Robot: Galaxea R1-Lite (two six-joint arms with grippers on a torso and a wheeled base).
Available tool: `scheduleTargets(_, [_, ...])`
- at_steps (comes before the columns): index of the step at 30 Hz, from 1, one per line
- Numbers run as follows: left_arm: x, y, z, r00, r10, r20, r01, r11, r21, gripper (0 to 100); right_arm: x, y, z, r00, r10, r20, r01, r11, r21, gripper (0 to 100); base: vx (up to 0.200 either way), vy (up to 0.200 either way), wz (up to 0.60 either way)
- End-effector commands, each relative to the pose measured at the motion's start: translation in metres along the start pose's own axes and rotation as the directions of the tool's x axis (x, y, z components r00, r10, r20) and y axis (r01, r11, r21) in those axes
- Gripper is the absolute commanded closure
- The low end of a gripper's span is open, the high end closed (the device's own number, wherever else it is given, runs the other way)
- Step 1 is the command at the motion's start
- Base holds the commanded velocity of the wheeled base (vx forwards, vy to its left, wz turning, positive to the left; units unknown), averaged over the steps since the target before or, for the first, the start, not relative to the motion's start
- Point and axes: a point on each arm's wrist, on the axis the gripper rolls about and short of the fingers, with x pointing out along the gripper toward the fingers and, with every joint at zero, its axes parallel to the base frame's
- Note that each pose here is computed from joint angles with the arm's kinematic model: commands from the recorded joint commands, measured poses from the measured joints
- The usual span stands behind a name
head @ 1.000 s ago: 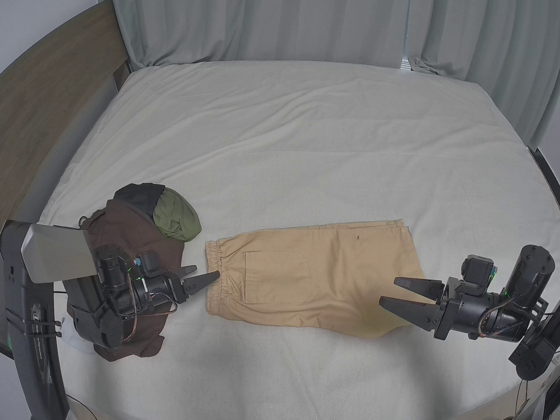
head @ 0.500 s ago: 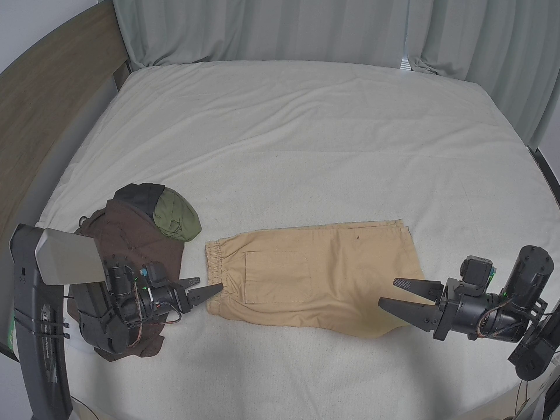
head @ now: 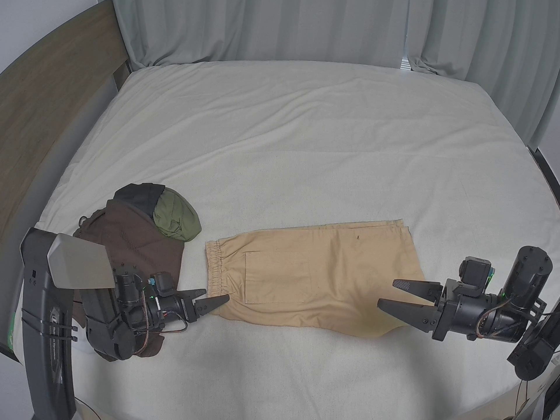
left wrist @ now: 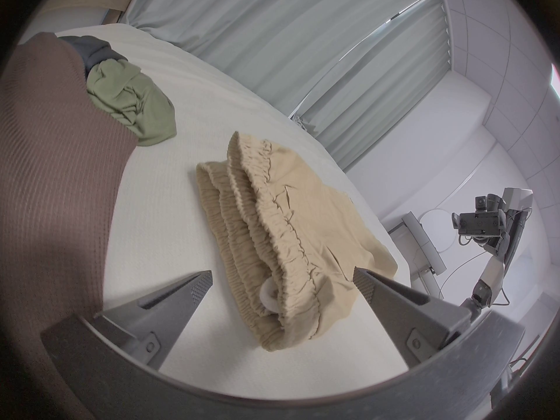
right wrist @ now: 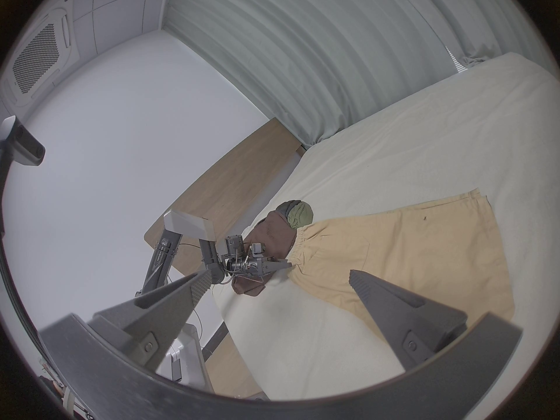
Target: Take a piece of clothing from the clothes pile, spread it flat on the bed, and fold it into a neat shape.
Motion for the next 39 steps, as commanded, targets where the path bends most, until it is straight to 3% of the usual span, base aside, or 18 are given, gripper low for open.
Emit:
scheduleTargets(1, [0.003,-0.001,-0.006,1.000,-0.005,-0.020,0.005,1.000,-0.010,0,0.000,0.000,0.000,1.000,0.000,-0.002,0.000,1.000,0.001,0,0.000,0.000,0.00])
scheduleTargets(12, [0.009,-0.010,-0.019,0.997,-0.032,-0.066,0.030,0.999,-0.025,0,0.000,0.000,-0.001,1.000,0.001,-0.004,-0.001,1.000,0.001,0,0.000,0.000,0.00])
scheduleTargets(26, [0.021,-0.015,-0.012,0.997,-0.062,-0.045,0.058,0.994,-0.098,0,0.001,0.000,-0.001,1.000,0.002,-0.006,-0.002,1.000,0.002,0,0.000,0.000,0.00])
scheduleTargets(39, [0.021,-0.015,-0.013,0.997,-0.063,-0.048,0.058,0.993,-0.102,0,0.003,-0.003,-0.004,1.000,-0.008,-0.020,0.007,1.000,-0.014,0,0.000,0.000,0.00])
